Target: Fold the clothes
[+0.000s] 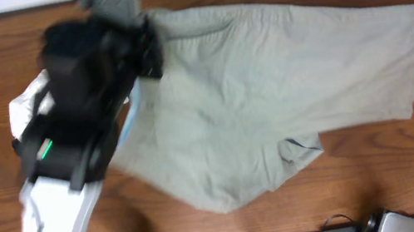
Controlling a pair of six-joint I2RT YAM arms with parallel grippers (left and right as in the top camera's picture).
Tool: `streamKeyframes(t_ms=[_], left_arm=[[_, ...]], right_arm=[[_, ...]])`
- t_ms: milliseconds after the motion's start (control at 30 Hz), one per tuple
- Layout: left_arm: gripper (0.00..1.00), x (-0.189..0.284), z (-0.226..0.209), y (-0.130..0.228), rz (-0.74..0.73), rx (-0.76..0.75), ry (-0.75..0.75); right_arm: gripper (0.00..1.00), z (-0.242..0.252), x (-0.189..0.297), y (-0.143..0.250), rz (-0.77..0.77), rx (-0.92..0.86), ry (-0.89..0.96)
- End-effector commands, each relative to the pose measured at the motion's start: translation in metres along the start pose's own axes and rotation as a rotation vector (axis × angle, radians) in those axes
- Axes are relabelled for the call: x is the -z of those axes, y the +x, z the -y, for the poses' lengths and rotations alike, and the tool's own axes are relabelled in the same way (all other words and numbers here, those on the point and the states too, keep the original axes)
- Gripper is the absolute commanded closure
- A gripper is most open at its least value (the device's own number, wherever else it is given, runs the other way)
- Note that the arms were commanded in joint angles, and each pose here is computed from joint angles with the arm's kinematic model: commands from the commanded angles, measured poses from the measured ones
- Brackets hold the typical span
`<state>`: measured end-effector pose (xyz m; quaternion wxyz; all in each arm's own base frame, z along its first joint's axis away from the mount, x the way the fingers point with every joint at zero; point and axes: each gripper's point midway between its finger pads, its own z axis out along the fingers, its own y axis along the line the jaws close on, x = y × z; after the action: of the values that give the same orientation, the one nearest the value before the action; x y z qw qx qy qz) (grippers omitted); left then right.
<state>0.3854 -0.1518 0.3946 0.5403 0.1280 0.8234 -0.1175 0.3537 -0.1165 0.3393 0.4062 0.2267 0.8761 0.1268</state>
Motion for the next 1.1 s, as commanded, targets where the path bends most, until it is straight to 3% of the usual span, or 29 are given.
streamKeyframes(t_ms=[0,133,233,267,333,367,533,933,1033,1067], left_arm=[[0.95,-0.049,-0.016,0.012,-0.038,-0.024,-0.061],[0.94,-0.111,-0.024,0.037,-0.086,-0.016,-0.073],[0.89,-0.14,-0.025,0.051,-0.102,-0.016,-0.075],[0.83,-0.144,-0.025,0.053,-0.103,-0.016,-0.075],[0.55,-0.147,-0.025,0.055,-0.107,-0.016,-0.075],[0.46,-0.145,-0.025,0.053,-0.104,-0.016,-0.075],[0.33,-0.107,-0.024,0.032,-0.071,-0.015,-0.074],[0.27,0.043,-0.017,0.0,-0.003,-0.014,-0.06],[0.04,0.081,-0.016,-0.003,0.031,-0.013,-0.057],[0.01,0.095,-0.016,-0.004,0.045,-0.013,-0.057]], right_arm=[[0.99,0.0,-0.037,-0.001,-0.058,0.003,-0.046],[0.97,0.007,-0.09,-0.001,-0.105,0.018,-0.069],[0.79,0.009,-0.119,-0.002,-0.114,0.054,-0.085],[0.7,0.011,-0.126,-0.002,-0.117,0.054,-0.086],[0.55,0.014,-0.131,-0.001,-0.126,0.049,-0.086],[0.51,0.015,-0.13,0.001,-0.131,0.044,-0.084],[0.45,0.012,-0.117,0.012,-0.177,0.021,-0.095],[0.42,-0.024,-0.057,0.043,-0.26,0.09,-0.206],[0.41,-0.035,-0.032,0.045,-0.234,0.118,-0.213],[0.41,-0.039,-0.023,0.046,-0.221,0.129,-0.217]])
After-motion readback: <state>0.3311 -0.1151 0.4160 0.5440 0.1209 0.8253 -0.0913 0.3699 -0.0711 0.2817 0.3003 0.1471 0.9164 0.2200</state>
